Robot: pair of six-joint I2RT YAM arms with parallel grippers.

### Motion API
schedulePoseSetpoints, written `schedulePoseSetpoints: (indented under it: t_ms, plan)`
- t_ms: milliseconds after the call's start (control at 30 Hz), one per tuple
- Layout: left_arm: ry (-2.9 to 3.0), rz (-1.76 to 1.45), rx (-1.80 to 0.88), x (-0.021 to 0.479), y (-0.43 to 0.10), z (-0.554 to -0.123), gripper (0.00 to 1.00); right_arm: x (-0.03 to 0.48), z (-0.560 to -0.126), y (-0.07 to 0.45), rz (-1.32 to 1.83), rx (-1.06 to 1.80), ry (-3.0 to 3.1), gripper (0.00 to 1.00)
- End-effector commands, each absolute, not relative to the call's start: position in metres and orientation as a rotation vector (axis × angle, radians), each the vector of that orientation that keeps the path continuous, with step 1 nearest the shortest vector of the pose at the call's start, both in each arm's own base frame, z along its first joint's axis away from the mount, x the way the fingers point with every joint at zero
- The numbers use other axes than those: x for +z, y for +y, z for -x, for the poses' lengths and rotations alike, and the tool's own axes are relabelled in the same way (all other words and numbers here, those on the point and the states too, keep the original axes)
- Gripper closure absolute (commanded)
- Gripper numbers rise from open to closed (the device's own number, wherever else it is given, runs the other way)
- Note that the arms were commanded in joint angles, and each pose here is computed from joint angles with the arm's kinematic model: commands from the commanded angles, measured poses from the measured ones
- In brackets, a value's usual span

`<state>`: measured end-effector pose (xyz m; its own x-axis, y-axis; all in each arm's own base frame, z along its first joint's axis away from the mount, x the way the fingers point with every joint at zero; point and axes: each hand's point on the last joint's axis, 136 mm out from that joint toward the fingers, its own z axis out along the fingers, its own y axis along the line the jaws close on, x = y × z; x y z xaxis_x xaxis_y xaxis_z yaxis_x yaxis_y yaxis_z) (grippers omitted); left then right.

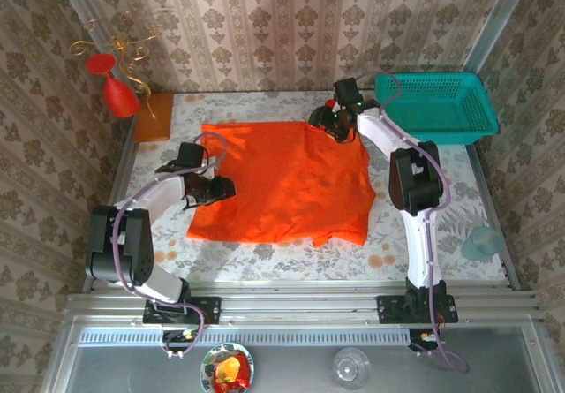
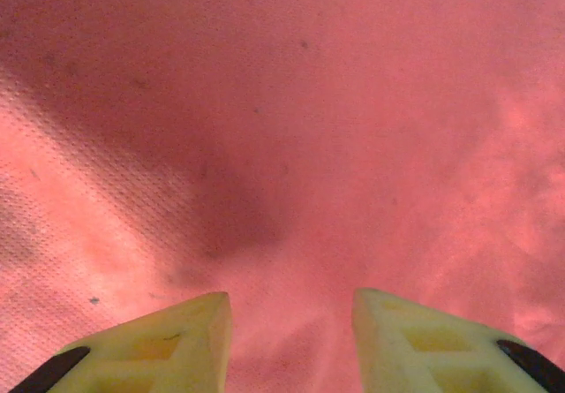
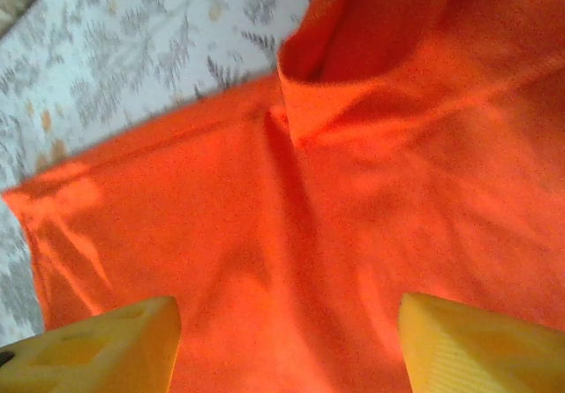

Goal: Fold the inside-out t-shirt

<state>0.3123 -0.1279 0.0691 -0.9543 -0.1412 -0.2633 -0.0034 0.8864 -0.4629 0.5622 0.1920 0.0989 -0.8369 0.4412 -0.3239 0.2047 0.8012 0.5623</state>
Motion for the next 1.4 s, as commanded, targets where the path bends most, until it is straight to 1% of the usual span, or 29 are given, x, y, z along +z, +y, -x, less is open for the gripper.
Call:
schedulePoseSetpoints:
  t_ms: [0,67,233,467,667,833,933,1033,1200,1367]
  plan:
    - [2.714,0.114,-0.665,0.083,-0.127,-0.308,0.58,0.108,-0.597,0.201,-0.568,0.830,2.439,0.28]
    - [2.704,0.114,-0.657,0.088,-0.125,-0.301,0.58,0.100,-0.609,0.203,-0.598,0.839,2.427,0.26]
    - [2.698,0.130,-0.640,0.093,-0.120,-0.284,0.58,0.079,-0.627,0.199,-0.742,0.800,2.423,0.25]
    - [2.704,0.160,-0.619,0.094,-0.112,-0.261,0.57,0.072,-0.665,0.206,-0.823,0.928,2.271,0.26]
    - [2.700,0.177,-0.590,0.097,-0.105,-0.247,0.57,0.088,-0.708,0.213,-0.774,1.052,2.058,0.29]
    - [2.696,0.186,-0.574,0.097,-0.101,-0.240,0.57,0.111,-0.721,0.212,-0.681,1.104,1.963,0.31]
    - [2.697,0.186,-0.577,0.095,-0.101,-0.240,0.57,0.141,-0.714,0.215,-0.600,1.130,1.972,0.32]
    - [2.697,0.176,-0.580,0.094,-0.103,-0.242,0.57,0.171,-0.693,0.218,-0.520,1.109,2.051,0.33]
    - [2.720,0.169,-0.521,0.089,-0.098,-0.247,0.59,0.193,-0.638,0.214,-0.446,1.046,2.211,0.36]
    - [2.744,0.194,-0.462,0.077,-0.091,-0.252,0.63,0.197,-0.565,0.197,-0.417,0.966,2.335,0.38]
